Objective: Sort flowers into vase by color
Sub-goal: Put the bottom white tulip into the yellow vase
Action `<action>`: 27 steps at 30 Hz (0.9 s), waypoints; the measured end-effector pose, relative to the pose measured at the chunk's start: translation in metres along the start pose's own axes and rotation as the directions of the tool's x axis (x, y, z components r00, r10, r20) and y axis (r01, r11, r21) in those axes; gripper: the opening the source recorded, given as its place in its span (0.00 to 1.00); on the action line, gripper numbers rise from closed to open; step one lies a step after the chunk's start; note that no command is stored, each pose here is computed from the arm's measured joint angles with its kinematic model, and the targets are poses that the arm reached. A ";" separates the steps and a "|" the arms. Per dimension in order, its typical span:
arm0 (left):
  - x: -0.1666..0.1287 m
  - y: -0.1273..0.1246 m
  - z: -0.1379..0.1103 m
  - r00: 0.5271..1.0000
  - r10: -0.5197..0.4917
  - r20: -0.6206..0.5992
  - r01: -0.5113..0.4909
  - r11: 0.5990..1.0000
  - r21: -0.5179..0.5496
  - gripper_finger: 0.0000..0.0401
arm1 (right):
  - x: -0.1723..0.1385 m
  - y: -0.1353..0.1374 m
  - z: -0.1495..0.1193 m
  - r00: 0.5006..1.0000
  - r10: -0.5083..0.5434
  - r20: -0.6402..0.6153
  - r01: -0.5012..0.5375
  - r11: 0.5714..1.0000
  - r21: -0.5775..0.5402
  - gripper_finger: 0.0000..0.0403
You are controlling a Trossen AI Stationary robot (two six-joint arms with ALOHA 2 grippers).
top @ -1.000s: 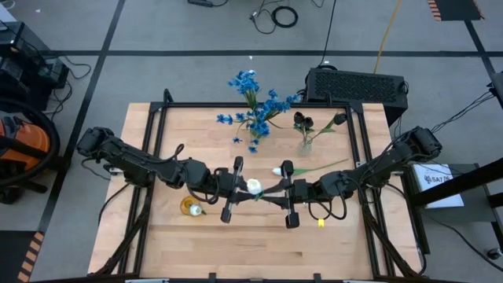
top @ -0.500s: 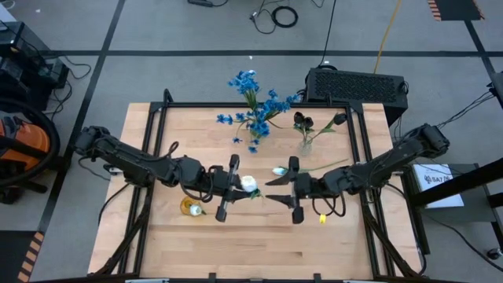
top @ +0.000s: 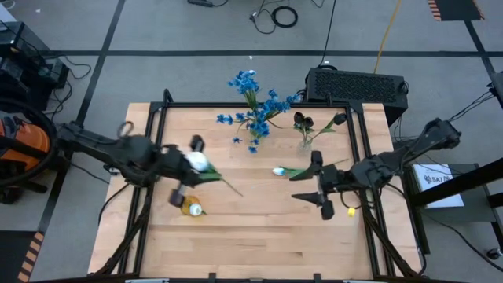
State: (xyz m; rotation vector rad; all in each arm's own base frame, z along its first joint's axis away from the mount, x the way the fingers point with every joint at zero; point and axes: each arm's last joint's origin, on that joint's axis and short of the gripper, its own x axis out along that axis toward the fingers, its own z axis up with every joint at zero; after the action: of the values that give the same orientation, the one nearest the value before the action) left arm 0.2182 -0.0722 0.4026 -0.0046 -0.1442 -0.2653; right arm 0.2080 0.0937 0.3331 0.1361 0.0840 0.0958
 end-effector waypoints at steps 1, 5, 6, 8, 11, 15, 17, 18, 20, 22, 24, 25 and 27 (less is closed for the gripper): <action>-0.009 -0.001 0.004 1.000 -0.007 -0.007 0.007 1.000 -0.011 0.04 | -0.003 0.001 0.000 1.000 0.007 -0.009 -0.007 1.000 0.002 0.54; -0.040 -0.007 0.020 0.998 -0.056 0.002 0.056 0.998 -0.027 0.04 | -0.008 0.004 -0.002 0.999 0.024 -0.040 -0.024 1.000 -0.006 0.54; -0.047 -0.009 0.022 0.997 -0.072 0.002 0.072 0.997 -0.043 0.04 | -0.008 0.004 -0.002 0.999 0.025 -0.045 -0.025 1.000 -0.008 0.54; -0.062 -0.012 0.027 0.995 -0.102 0.004 0.102 0.992 -0.072 0.04 | -0.008 0.004 -0.003 0.998 0.024 -0.050 -0.025 1.000 -0.010 0.54; -0.083 -0.017 0.029 0.987 -0.154 -0.035 0.151 0.984 -0.091 0.04 | -0.006 0.004 -0.005 0.998 0.017 -0.056 -0.018 1.000 -0.013 0.54; -0.106 -0.019 0.031 0.983 -0.173 -0.068 0.163 0.978 -0.132 0.04 | -0.004 0.004 -0.006 0.998 0.014 -0.058 -0.015 1.000 -0.013 0.54; -0.119 -0.017 0.034 0.988 -0.146 -0.050 0.138 0.981 -0.137 0.04 | -0.004 0.004 -0.006 0.998 0.014 -0.058 -0.014 1.000 0.001 0.54; -0.125 -0.015 0.037 0.992 -0.126 -0.031 0.121 0.984 -0.129 0.04 | -0.004 0.004 -0.006 0.998 0.014 -0.057 -0.014 1.000 0.002 0.54; -0.135 -0.011 0.041 0.996 -0.093 0.000 0.093 0.990 -0.108 0.04 | -0.004 0.004 -0.006 0.998 0.014 -0.058 -0.014 1.000 0.004 0.54; -0.143 -0.008 0.045 0.997 -0.079 0.026 0.081 0.993 -0.091 0.04 | -0.004 0.004 -0.005 0.998 0.014 -0.057 -0.014 1.000 0.005 0.54; -0.149 -0.006 0.044 0.997 -0.078 0.017 0.079 0.993 -0.083 0.04 | -0.004 0.004 -0.006 0.998 0.014 -0.057 -0.014 1.000 0.004 0.54; -0.151 -0.005 0.042 0.997 -0.079 0.004 0.079 0.994 -0.082 0.04 | -0.004 0.004 -0.006 0.998 0.013 -0.059 -0.013 1.000 0.004 0.54; -0.155 -0.004 0.038 0.997 -0.080 -0.022 0.078 0.992 -0.095 0.04 | -0.004 0.004 -0.006 0.998 0.012 -0.064 -0.012 1.000 0.001 0.54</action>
State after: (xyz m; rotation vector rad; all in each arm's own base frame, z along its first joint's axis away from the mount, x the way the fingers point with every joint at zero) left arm 0.0639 -0.0349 0.4181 -0.0887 -0.1061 -0.3510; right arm 0.2029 0.0980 0.3279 0.1347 0.1472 0.1125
